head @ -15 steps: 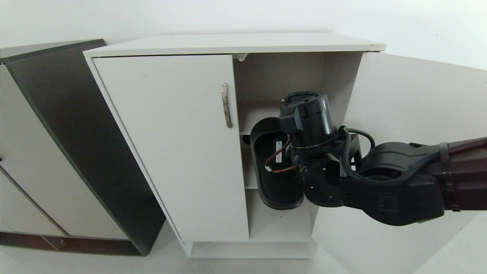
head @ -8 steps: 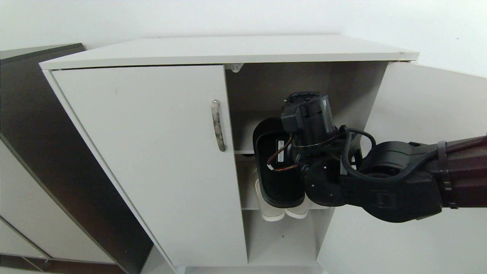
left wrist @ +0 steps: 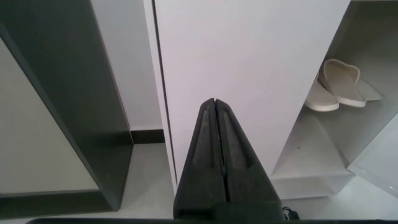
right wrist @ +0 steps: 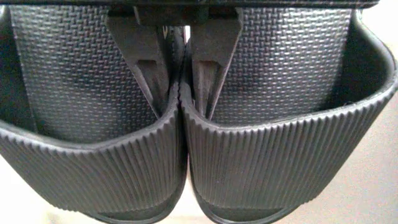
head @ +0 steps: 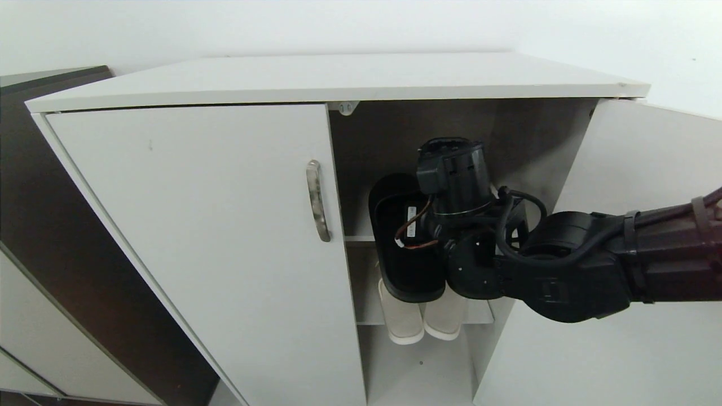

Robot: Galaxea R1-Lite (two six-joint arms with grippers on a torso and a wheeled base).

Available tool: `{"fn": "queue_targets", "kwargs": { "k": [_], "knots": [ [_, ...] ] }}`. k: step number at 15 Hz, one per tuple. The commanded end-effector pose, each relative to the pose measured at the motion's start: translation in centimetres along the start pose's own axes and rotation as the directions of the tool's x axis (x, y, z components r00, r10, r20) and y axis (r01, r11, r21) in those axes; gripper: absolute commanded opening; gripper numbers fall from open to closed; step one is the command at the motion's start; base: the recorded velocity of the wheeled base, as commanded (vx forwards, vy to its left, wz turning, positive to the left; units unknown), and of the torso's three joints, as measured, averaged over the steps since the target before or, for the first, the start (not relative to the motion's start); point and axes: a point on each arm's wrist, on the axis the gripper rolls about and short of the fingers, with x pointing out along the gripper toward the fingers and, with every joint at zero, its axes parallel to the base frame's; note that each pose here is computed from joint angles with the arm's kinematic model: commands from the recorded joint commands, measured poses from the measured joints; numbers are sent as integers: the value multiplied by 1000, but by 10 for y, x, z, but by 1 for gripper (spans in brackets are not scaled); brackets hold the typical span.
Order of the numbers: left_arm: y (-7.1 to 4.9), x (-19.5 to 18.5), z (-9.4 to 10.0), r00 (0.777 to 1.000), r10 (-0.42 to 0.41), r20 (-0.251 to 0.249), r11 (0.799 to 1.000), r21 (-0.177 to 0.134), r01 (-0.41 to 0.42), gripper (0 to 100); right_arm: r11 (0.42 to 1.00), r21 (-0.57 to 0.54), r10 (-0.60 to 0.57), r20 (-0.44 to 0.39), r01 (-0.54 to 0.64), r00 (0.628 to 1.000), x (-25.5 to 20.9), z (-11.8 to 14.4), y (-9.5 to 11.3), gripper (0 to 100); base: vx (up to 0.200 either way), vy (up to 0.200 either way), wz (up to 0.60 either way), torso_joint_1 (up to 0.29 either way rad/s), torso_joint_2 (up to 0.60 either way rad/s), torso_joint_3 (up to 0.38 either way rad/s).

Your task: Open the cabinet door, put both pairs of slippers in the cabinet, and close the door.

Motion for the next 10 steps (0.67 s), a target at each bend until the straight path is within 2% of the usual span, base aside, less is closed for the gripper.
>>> {"fn": "queue_targets", "kwargs": {
  "k": [1, 7, 10],
  "knots": [
    [0, 0, 0, 1000, 0, -1, 1000, -1, 0, 0, 1000, -7, -12, -1, 12, 1000, 15, 0, -1, 0, 0, 0, 0, 0, 0, 0],
    [0, 0, 0, 1000, 0, 0, 1000, -6, 0, 0, 999, -19, -45, 48, 46, 998, 64, 17, 2, 0, 0, 0, 0, 0, 0, 0],
    [0, 0, 0, 1000, 0, 0, 1000, -7, 0, 0, 999, -24, -42, 29, 43, 999, 73, 28, 1, 0, 0, 0, 0, 0, 0, 0]
  ]
}}
